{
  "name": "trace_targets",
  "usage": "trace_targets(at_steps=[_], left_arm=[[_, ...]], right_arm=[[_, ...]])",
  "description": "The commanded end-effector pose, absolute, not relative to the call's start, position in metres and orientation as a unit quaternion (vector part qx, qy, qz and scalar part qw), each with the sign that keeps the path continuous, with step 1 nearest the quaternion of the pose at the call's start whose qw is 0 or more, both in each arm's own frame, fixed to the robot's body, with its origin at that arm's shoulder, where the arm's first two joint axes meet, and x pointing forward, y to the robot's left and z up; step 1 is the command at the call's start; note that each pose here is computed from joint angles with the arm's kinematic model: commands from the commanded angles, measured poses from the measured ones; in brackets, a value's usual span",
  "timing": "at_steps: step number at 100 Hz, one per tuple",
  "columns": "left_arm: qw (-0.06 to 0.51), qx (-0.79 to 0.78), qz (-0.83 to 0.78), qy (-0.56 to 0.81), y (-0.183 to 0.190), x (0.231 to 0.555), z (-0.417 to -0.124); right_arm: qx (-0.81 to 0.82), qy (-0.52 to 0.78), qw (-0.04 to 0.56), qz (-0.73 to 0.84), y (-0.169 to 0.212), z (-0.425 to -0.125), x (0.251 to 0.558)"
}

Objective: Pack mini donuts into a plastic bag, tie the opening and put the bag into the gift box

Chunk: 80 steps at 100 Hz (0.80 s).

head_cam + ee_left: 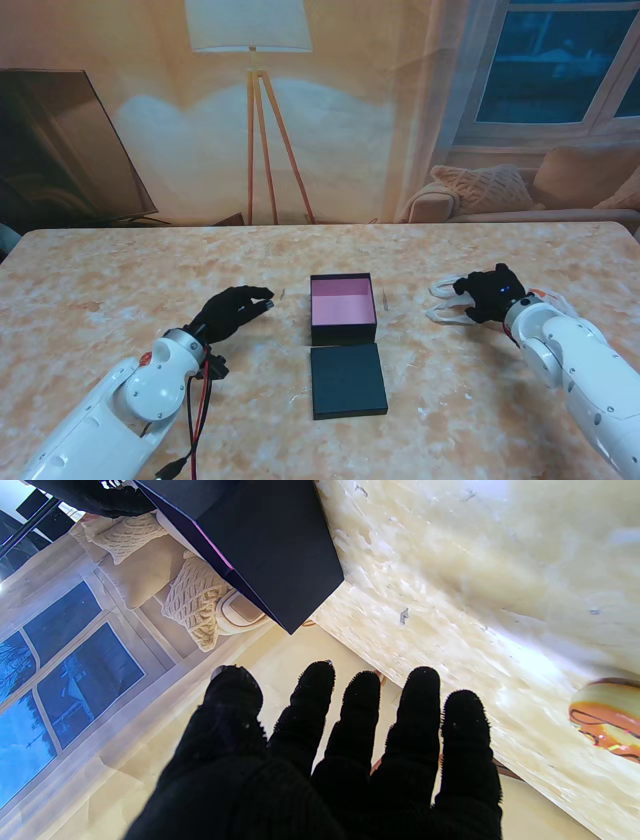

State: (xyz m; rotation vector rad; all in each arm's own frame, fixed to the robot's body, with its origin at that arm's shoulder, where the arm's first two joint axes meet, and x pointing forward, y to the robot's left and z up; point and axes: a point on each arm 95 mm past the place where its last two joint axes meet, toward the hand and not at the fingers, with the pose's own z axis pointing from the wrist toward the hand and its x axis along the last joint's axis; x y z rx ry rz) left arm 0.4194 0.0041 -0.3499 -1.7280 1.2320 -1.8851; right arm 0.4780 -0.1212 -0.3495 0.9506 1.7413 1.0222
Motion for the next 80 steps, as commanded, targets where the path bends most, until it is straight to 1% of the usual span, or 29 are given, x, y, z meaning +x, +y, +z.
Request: trace_targets(at_steps=[1, 80], left_arm=[[0.146, -0.602, -0.656, 0.432, 0.002, 0.419, -0.350], [0.149, -0.601, -0.655, 0.433, 0.004, 0.421, -0.351]], right_arm=[[0.386, 0.706, 0.437, 0.403, -0.118, -0.354, 0.478], [0.405, 0.713, 0.429, 0.378, -0.115, -0.362, 0.490]])
